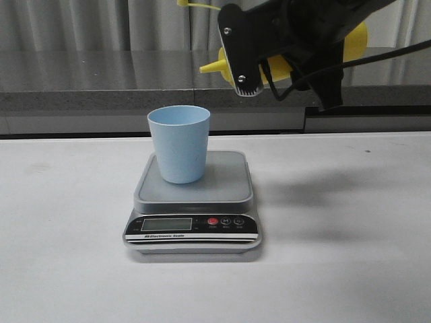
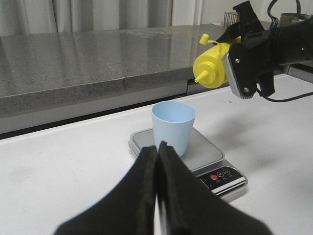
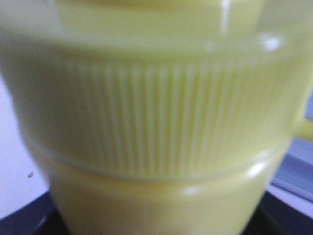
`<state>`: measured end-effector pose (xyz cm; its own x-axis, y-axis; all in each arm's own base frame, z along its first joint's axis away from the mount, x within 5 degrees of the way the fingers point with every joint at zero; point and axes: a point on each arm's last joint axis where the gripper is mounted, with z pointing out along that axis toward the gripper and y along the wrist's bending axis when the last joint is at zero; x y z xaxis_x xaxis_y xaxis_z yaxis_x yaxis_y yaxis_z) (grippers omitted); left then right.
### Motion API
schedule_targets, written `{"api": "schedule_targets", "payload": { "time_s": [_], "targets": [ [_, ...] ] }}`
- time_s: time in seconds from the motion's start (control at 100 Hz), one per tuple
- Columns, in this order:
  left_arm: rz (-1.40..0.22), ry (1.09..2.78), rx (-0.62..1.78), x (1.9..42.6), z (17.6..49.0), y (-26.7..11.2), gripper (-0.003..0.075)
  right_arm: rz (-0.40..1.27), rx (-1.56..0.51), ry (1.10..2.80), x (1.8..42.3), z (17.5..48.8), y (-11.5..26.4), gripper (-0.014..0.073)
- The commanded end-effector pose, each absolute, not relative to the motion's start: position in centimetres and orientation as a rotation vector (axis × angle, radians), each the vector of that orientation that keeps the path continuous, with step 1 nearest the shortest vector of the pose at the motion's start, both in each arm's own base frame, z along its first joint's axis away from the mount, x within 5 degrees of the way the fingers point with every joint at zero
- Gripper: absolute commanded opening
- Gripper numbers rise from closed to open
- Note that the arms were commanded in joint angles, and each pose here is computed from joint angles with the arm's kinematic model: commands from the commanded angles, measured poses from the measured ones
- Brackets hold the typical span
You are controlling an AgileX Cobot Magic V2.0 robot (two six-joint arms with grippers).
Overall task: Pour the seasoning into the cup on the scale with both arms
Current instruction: 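Lift the yellow bottle and tilt its nozzle down toward the blue cup, then turn the yellow bottle upright and lower it back to its spot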
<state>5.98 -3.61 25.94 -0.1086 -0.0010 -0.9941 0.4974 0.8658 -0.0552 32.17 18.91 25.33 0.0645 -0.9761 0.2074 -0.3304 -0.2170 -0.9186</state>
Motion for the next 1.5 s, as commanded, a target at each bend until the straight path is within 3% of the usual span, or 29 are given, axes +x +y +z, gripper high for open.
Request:
{"api": "schedule_targets", "payload": {
  "time_s": [0.0, 0.25, 0.59, 0.73, 0.85, 1.02, 1.24, 1.37, 1.49],
  "targets": [
    [-0.457, 1.541, 0.346, 6.1, 27.6, -3.5, -0.0020, -1.292, -1.557, 1.268, 32.5, 27.8, 18.6, -0.0060],
    [-0.457, 1.541, 0.346, 6.1, 27.6, -3.5, -0.0020, -1.315, -1.607, 1.276, 32.9, 25.8, 19.4, -0.0060],
    [-0.457, 1.541, 0.346, 6.1, 27.6, -3.5, -0.0020, -1.300, -1.554, 1.328, 32.9, 25.9, 19.2, -0.0060],
    [-0.457, 1.541, 0.346, 6.1, 27.6, -3.5, -0.0020, -1.074, -1.302, 1.534, 32.3, 27.3, 18.9, -0.0060],
    [-0.457, 1.541, 0.346, 6.1, 27.6, -3.5, -0.0020, -0.785, -1.107, 1.642, 31.7, 29.1, 18.4, -0.0060],
    [-0.457, 1.541, 0.346, 6.1, 27.6, -3.5, -0.0020, -0.455, -0.918, 1.719, 31.0, 31.7, 16.8, -0.0060],
    [-0.457, 1.541, 0.346, 6.1, 27.6, -3.5, -0.0020, -0.177, -0.705, 1.773, 31.4, 33.5, 13.6, -0.0060],
    [-0.457, 1.541, 0.346, 6.1, 27.6, -3.5, -0.0020, 0.021, -0.630, 1.753, 31.8, 33.4, 12.5, -0.0060],
    [-0.457, 1.541, 0.346, 6.1, 27.6, -3.5, -0.0020, 0.101, -0.569, 1.762, 32.0, 32.1, 11.1, -0.0059]
  ]
}}
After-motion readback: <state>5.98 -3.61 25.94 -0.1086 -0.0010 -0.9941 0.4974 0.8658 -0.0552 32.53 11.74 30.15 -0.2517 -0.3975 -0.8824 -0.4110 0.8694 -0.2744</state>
